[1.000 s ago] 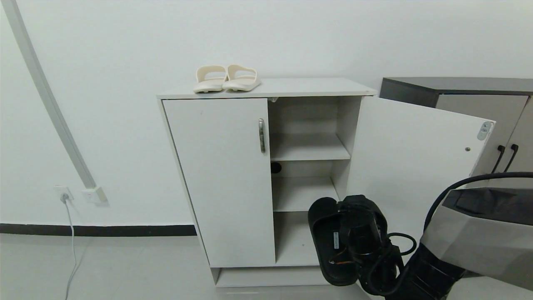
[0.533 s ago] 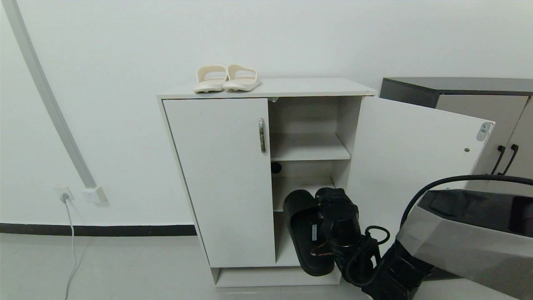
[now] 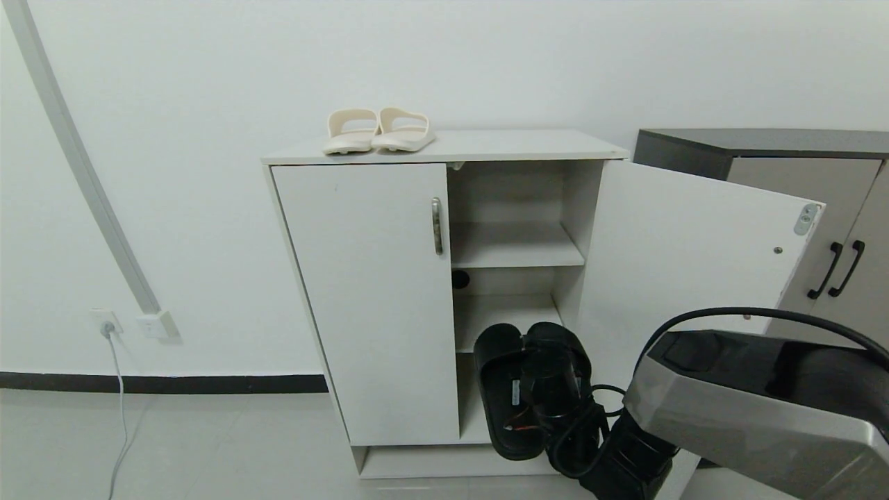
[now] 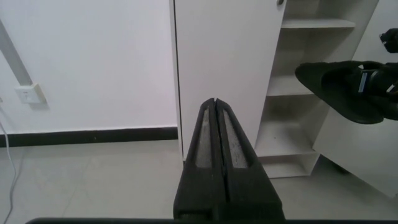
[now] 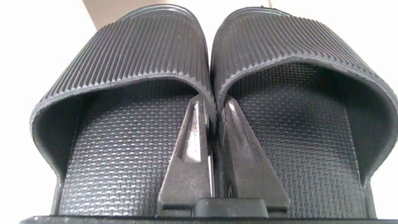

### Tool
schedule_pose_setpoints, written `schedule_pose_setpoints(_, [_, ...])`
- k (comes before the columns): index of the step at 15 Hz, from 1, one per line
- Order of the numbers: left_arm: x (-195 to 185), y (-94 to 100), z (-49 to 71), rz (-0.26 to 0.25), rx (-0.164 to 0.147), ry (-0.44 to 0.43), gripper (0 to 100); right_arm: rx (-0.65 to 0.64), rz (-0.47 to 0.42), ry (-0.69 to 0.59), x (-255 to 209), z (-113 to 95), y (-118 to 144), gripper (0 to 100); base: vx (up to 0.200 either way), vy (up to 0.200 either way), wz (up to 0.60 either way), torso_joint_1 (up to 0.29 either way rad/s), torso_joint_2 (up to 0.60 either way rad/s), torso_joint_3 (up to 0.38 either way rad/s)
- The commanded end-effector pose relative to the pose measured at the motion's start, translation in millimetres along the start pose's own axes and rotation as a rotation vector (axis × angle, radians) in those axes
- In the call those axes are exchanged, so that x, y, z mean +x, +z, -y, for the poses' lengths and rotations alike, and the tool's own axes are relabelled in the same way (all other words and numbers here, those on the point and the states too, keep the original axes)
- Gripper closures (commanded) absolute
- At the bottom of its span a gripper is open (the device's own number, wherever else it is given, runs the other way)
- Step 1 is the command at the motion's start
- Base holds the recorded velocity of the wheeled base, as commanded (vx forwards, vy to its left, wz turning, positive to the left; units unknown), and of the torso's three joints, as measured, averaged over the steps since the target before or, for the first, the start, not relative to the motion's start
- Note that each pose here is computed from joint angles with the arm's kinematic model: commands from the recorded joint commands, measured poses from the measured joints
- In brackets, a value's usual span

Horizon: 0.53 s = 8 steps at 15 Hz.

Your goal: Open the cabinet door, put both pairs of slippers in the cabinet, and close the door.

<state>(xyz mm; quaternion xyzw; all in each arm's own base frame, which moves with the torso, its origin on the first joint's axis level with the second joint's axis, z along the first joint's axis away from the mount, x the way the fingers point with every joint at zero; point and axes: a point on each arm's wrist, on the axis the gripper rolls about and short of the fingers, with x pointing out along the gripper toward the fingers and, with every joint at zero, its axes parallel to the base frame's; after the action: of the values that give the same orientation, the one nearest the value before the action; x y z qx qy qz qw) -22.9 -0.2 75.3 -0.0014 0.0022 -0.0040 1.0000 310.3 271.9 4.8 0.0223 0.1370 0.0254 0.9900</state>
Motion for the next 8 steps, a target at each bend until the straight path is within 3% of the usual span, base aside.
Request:
schedule_pose_setpoints(1, [0.1,0.0,0.0,-0.002,-0.003,0.0,100,-0.01,-0.024,-0.01,4.6,0.3,-14.0,100,0.0,0.0,0.0,0.0,0.0,0.0])
schedule_pose_setpoints(5, [0.1,0.0,0.0,-0.002,-0.002,-0.001,100,0.014,-0.036,-0.011,8.8,-2.3,-23.0,100,0.0,0.0,0.0,-0.001,0.0,-0.014])
schedule_pose_setpoints(8, [0.0,0.3,0.1,-0.002,0.001,-0.003,100,0.013,-0.036,-0.006,7.5,-4.3,-24.0,100,0.0,0.0,0.0,0.001,0.0,-0.147])
